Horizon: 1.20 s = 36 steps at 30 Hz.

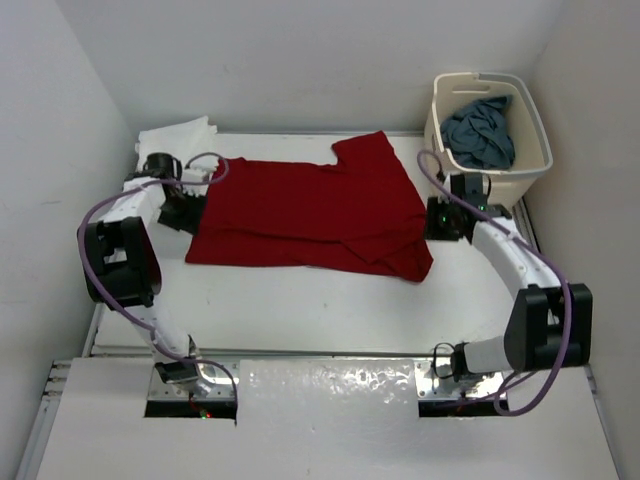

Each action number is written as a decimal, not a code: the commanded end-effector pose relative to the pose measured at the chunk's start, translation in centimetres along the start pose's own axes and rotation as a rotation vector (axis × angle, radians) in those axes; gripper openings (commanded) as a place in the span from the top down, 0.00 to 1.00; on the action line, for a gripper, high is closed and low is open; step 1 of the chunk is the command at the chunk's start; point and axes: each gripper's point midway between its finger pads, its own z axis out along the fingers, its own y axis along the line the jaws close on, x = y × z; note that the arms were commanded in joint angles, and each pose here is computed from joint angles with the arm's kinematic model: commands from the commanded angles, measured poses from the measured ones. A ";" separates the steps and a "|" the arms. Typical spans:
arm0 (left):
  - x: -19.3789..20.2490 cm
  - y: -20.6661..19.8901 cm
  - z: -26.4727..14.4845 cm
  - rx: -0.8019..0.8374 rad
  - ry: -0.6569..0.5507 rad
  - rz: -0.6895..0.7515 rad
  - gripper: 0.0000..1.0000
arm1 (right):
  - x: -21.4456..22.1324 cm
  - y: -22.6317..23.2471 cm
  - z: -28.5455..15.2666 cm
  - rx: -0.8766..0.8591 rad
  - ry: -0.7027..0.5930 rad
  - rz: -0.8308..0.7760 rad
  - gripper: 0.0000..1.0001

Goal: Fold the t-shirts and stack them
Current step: Fold the flattened tshirt in 1/3 of the way

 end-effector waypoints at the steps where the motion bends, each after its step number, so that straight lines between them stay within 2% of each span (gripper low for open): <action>1: 3.4 -3.1 1.4 0.099 0.086 -0.066 0.48 | 5.7 1.4 1.2 -0.090 0.096 0.034 0.63; 2: 3.8 -3.5 2.0 0.110 0.090 -0.083 0.33 | 6.6 2.3 1.4 -0.139 0.109 0.038 0.56; 3: 3.9 -3.6 2.3 0.113 0.091 -0.089 0.30 | 8.3 2.7 1.7 -0.157 0.141 0.036 0.52; 5: 4.0 -3.2 3.0 0.085 0.086 -0.100 0.22 | 8.7 3.2 2.1 -0.177 0.120 0.034 0.44; 10: 3.9 -3.7 5.1 0.119 0.092 -0.121 0.21 | 10.9 3.2 3.6 -0.180 0.134 0.035 0.45; 13: 4.1 -4.1 5.9 0.142 0.103 -0.129 0.23 | 10.9 2.5 4.5 -0.144 0.135 0.023 0.49; 14: 4.1 -4.1 6.0 0.143 0.105 -0.131 0.27 | 10.5 2.3 4.7 -0.133 0.127 0.020 0.53; 18: 4.1 -4.3 6.5 0.152 0.103 -0.141 0.39 | 10.0 0.7 4.6 -0.050 0.119 -0.020 0.54; 21: 4.0 -4.7 6.6 0.172 0.100 -0.145 0.55 | 10.5 0.6 4.6 -0.049 0.129 -0.045 0.54; 22: 4.1 -4.8 6.7 0.176 0.108 -0.145 0.66 | 10.8 0.5 4.7 -0.045 0.139 -0.050 0.54; 26: 4.5 -5.0 6.5 0.180 0.119 -0.138 0.87 | 11.7 -0.1 5.0 -0.022 0.161 -0.073 0.55; 30: 4.5 -4.8 6.1 0.170 0.116 -0.124 0.94 | 10.7 0.2 5.6 -0.044 0.114 -0.112 0.56; 32: 4.7 -4.7 5.9 0.167 0.124 -0.118 1.00 | 10.8 1.3 6.4 -0.113 0.111 -0.105 0.69; 33: 4.9 -4.6 5.8 0.159 0.134 -0.113 1.00 | 11.3 1.6 6.7 -0.122 0.124 -0.076 0.79; 34: 5.1 -4.5 5.7 0.153 0.141 -0.103 1.00 | 11.6 1.6 6.7 -0.122 0.132 -0.061 0.96; 35: 5.2 -4.3 5.5 0.144 0.145 -0.094 1.00 | 11.8 1.3 6.7 -0.106 0.136 -0.046 1.00; 36: 5.7 -4.0 5.2 0.122 0.166 -0.086 1.00 | 11.8 1.1 6.4 -0.096 0.131 -0.025 1.00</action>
